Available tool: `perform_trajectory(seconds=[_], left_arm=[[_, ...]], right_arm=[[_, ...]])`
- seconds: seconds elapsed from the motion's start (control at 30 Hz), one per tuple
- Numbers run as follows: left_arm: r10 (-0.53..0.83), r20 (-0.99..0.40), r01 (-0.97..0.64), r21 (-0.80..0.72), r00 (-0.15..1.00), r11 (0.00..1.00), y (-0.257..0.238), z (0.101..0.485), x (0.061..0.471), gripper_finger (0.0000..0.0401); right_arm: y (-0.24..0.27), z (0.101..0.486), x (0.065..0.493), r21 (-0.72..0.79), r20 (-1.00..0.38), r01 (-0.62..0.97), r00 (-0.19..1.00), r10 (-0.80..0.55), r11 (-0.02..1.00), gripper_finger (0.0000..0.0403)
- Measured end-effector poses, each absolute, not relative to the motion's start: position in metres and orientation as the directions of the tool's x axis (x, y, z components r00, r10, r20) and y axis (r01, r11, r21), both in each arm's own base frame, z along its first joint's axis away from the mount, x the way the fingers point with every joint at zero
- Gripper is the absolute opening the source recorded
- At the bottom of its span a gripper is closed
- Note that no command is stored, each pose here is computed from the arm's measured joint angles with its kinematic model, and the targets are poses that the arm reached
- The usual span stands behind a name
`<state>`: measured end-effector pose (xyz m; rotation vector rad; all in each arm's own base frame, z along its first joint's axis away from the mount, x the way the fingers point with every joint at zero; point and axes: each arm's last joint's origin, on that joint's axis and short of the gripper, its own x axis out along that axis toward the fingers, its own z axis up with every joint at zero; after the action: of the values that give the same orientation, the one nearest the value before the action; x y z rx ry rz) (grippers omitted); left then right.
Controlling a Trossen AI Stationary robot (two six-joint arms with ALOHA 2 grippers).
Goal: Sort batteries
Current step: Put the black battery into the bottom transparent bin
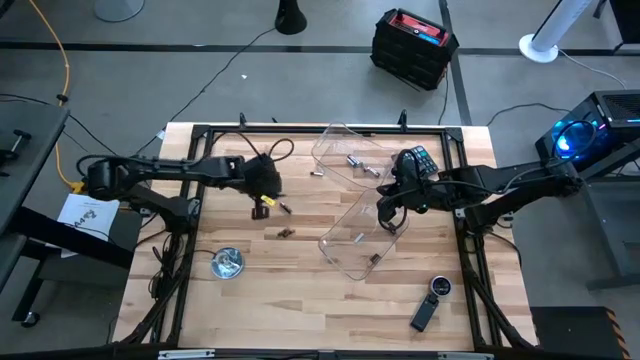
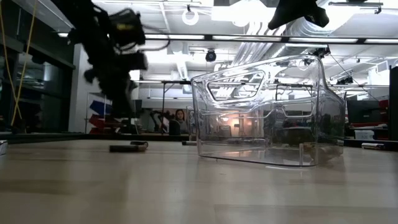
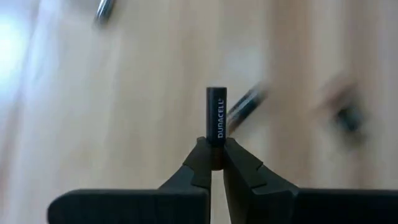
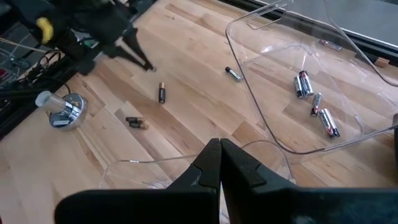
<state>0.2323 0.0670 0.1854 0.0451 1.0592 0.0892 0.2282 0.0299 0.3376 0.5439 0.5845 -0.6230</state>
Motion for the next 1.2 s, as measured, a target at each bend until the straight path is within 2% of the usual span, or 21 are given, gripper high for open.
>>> perform_trajectory(seconds=[0.17, 0.3, 0.5, 0.7, 0.83, 0.93, 1.07, 1.2], left_arm=[[-0.035, -0.695, 0.035, -0.014, 0.718, 0.999, 0.034, 0.209, 0.268, 0.0004], [-0.13, -0.589, 0.179, 0.024, 0.798, 0.984, 0.0, 0.238, 0.306, 0.0004], [-0.193, -0.521, 0.299, 0.127, 0.832, 0.946, -0.027, 0.266, 0.362, 0.0011], [-0.2, -0.585, 0.316, 0.103, 0.786, 0.943, -0.034, 0.266, 0.392, 0.0083], [-0.198, -0.667, 0.331, 0.077, 0.718, 0.94, -0.036, 0.275, 0.386, 0.0141], [-0.188, -0.764, 0.315, 0.021, 0.617, 0.949, -0.032, 0.277, 0.368, 0.0172], [-0.169, -0.85, 0.234, -0.056, 0.498, 0.971, -0.025, 0.262, 0.333, 0.0186], [-0.176, -0.832, 0.155, -0.109, 0.526, 0.982, -0.028, 0.24, 0.293, 0.0185]], right_arm=[[0.029, 0.338, 0.228, 0.288, -0.644, 0.67, 0.664, -0.38, 0.684, 0.0], [0.027, 0.338, 0.229, 0.283, -0.635, 0.683, 0.659, -0.402, 0.673, 0.0], [0.023, 0.338, 0.229, 0.28, -0.633, 0.695, 0.652, -0.417, 0.663, 0.0], [0.024, 0.338, 0.229, 0.282, -0.633, 0.695, 0.652, -0.416, 0.661, 0.0], [0.024, 0.338, 0.229, 0.279, -0.634, 0.696, 0.651, -0.418, 0.662, 0.0], [0.023, 0.338, 0.229, 0.271, -0.632, 0.7, 0.647, -0.427, 0.66, 0.0], [0.023, 0.337, 0.228, 0.26, -0.64, 0.704, 0.638, -0.428, 0.661, 0.0], [0.023, 0.336, 0.226, 0.245, -0.649, 0.709, 0.627, -0.431, 0.662, 0.0]])
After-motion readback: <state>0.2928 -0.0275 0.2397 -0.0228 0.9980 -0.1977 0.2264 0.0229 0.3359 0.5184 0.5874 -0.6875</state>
